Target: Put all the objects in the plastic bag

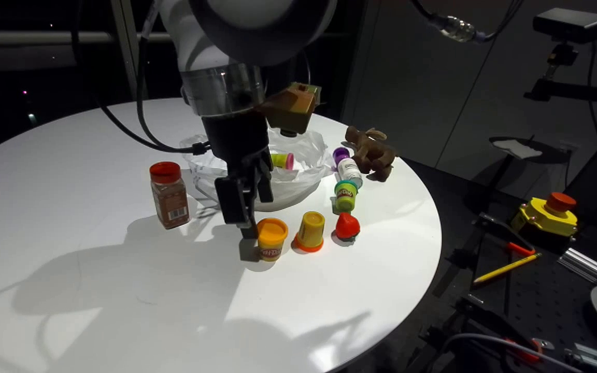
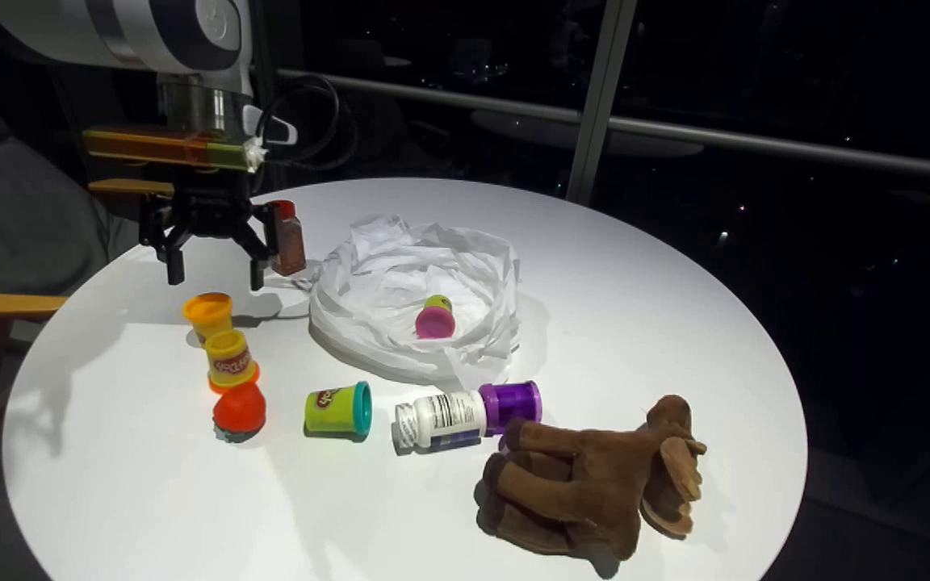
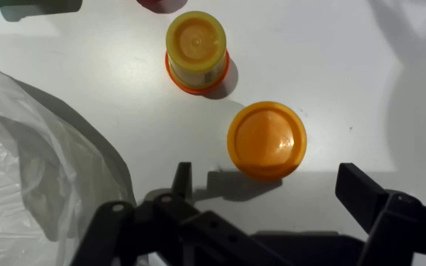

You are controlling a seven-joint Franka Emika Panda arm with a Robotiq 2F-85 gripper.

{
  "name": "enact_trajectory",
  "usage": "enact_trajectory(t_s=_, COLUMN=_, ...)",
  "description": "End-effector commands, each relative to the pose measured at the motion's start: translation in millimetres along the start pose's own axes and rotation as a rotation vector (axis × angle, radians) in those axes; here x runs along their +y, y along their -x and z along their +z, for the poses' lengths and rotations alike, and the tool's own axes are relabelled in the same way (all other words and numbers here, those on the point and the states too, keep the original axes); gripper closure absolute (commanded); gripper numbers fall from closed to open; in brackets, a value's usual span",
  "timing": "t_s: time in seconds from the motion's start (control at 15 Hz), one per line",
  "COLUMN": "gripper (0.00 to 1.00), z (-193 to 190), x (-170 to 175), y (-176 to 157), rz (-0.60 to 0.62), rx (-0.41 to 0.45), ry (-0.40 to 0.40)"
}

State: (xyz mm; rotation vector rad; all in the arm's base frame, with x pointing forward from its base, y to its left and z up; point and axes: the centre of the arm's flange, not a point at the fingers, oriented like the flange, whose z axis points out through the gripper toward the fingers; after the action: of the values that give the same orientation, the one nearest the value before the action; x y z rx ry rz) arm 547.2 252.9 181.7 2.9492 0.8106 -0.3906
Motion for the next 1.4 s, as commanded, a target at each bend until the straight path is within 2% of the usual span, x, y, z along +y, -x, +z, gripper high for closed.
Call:
enact_trajectory(t_s=0.0, gripper=0.00, z=5.9, x=-4.2, y=23.2, rz=-0.045, rx=0.018, ry=0.015)
enact_trajectory(t_s=0.27, gripper=0.00, z=17.4, x=-8.7, y=30.4, rz=-0.071, rx=0.005, ry=0.008)
enact_trajectory(t_s=0.33, gripper=0.25, z=19.1, x=-9.3, y=31.2, rz=-0.073, rx=0.006, ry=0.007)
enact_trajectory(t_s=0.4, gripper=0.26, z=20.1, x=-9.6, y=32.0, rz=-0.074, rx=0.011, ry=0.008)
enact_trajectory(t_s=0.8, gripper=0.77, z=10.4, x=-1.6, y=35.7, rz=-0.045, rx=0.035, ry=0.034)
enact_trajectory(t_s=1.07, gripper=0.77, z=-59.5, x=50.3, y=45.9, rz=0.091, rx=0.114, ry=0.097)
enact_trajectory(t_s=1.33, gripper=0.77, z=-119.4, x=130.4, y=43.2, rz=0.245, rx=0.194, ry=0.115)
